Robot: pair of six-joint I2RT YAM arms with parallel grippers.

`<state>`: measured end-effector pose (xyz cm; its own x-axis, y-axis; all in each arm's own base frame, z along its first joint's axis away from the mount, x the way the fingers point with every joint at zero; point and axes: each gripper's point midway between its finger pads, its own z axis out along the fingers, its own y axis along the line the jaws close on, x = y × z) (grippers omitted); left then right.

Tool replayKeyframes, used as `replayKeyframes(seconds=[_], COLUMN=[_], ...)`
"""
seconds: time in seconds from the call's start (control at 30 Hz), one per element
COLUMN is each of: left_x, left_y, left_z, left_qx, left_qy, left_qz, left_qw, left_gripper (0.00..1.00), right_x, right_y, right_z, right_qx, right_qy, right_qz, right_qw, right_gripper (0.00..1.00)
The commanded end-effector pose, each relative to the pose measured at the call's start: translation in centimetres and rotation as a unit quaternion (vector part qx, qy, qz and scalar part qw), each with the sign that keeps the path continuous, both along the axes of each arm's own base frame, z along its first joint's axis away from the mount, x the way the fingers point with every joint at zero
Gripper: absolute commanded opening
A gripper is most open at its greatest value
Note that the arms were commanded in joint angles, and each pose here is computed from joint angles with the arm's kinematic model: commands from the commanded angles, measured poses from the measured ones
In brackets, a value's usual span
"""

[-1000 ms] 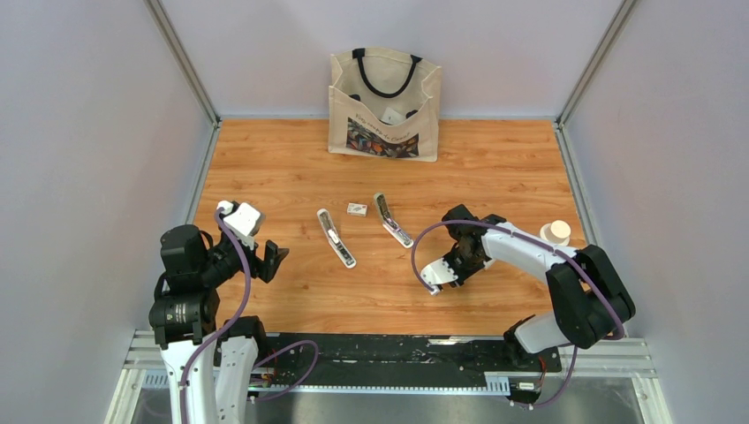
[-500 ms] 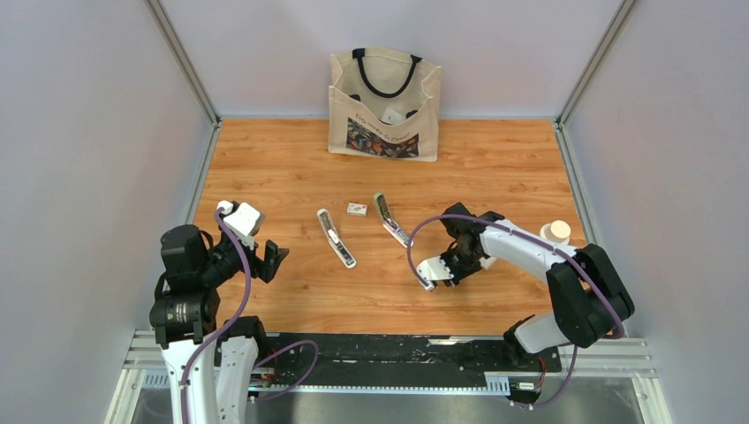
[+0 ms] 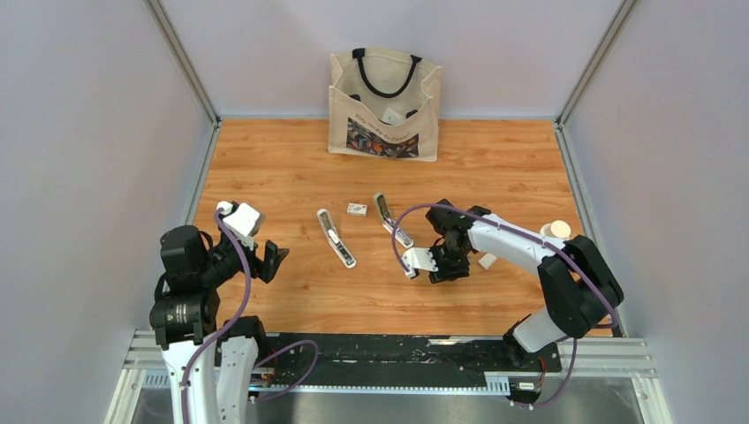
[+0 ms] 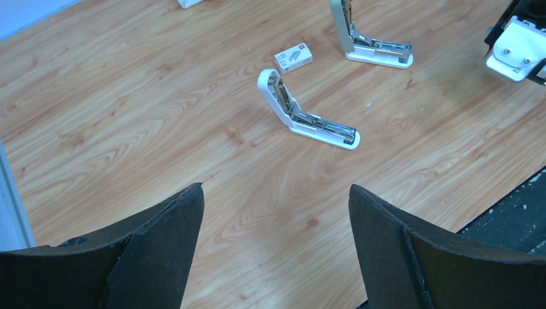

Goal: Load the staples into the stapler

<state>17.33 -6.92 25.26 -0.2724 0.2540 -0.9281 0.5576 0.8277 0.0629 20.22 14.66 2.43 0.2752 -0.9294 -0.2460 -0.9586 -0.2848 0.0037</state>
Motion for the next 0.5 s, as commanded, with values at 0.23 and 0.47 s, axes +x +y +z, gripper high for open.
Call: replayKeyframes(seconds=[0.23, 0.47], left_x=[0.2, 0.1], left_y=[0.0, 0.0], left_z=[0.7, 0.6], left_qx=[-0.008, -0.009], left_qy=[-0.018, -0.018], left_qz=[0.003, 0.006], left_qw=[1.0, 1.0], left_gripper=[0.91, 0.91], right_x=[0.8, 0.7], right_y=[-2.6, -2.7], right_z=[1.1, 0.0], right_qx=[-0.042, -0.048], right_qy=[-0.042, -0.024], right_qz=[0.035, 0.031], right_qw=[0.998, 0.998], right_gripper=[0.47, 0.46])
